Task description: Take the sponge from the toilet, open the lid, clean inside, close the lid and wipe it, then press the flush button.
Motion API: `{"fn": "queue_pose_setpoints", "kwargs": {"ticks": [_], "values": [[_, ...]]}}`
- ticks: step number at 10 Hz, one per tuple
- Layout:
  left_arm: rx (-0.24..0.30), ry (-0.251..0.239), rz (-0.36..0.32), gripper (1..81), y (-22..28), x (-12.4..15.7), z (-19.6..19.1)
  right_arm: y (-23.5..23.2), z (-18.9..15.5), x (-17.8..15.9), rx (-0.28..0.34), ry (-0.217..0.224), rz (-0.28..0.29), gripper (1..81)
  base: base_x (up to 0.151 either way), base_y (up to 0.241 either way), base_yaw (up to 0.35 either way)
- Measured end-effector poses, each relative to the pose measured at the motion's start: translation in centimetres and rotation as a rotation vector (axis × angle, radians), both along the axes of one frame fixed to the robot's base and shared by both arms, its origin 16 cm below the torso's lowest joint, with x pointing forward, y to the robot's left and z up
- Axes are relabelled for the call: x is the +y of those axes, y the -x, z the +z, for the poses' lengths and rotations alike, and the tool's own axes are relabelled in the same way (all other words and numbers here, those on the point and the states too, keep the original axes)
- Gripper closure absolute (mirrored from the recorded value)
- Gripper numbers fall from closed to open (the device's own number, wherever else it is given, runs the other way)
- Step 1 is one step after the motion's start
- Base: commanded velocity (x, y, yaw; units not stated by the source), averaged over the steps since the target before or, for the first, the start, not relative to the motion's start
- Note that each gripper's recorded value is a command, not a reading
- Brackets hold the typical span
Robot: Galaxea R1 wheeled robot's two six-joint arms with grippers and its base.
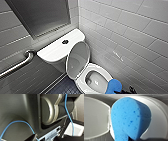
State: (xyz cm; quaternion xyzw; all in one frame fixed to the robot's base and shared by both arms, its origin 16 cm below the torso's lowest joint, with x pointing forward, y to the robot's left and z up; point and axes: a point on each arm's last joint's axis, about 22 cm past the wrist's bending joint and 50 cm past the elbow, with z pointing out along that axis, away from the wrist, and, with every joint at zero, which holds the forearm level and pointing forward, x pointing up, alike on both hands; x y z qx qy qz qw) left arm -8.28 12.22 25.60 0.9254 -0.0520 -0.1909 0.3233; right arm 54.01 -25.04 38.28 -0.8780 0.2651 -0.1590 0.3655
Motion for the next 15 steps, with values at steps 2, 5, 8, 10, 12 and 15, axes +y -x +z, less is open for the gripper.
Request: {"fn": "queue_pose_setpoints", "kwargs": {"ticks": [2, 5, 8, 10, 12, 15], "values": [[0.001, -0.004, -0.001, 1.0, 0.0, 0.2, 0.0, -4.0, -1.8, 1.0, -0.025, 0.012, 0.050, 81.1, 0.000, 0.000, 0.000], [0.002, -0.009, -0.003, 1.0, 0.0, 0.6, -0.1, -10.8, -3.2, 4.0, -0.067, 0.018, 0.124, 81.1, 0.000, 0.000, 0.000], [0.002, -0.011, -0.004, 1.0, 0.0, 0.8, -0.2, -14.4, -4.6, 6.5, -0.065, 0.023, 0.174, 81.1, 0.000, 0.000, 0.000], [0.002, -0.012, -0.005, 1.0, 0.0, 0.9, -0.2, -17.4, -5.7, 7.9, -0.067, 0.049, 0.188, 81.1, 0.000, 0.000, 0.000], [0.001, -0.013, -0.005, 1.0, -0.1, 0.9, -0.2, -19.9, -6.5, 9.5, -0.068, 0.073, 0.196, 81.1, 0.000, 0.000, 0.000], [0.000, -0.013, -0.005, 1.0, -0.2, 0.9, -0.3, -22.7, -6.0, 14.3, -0.078, 0.062, 0.235, 81.1, 0.000, 0.000, 0.000]]}}
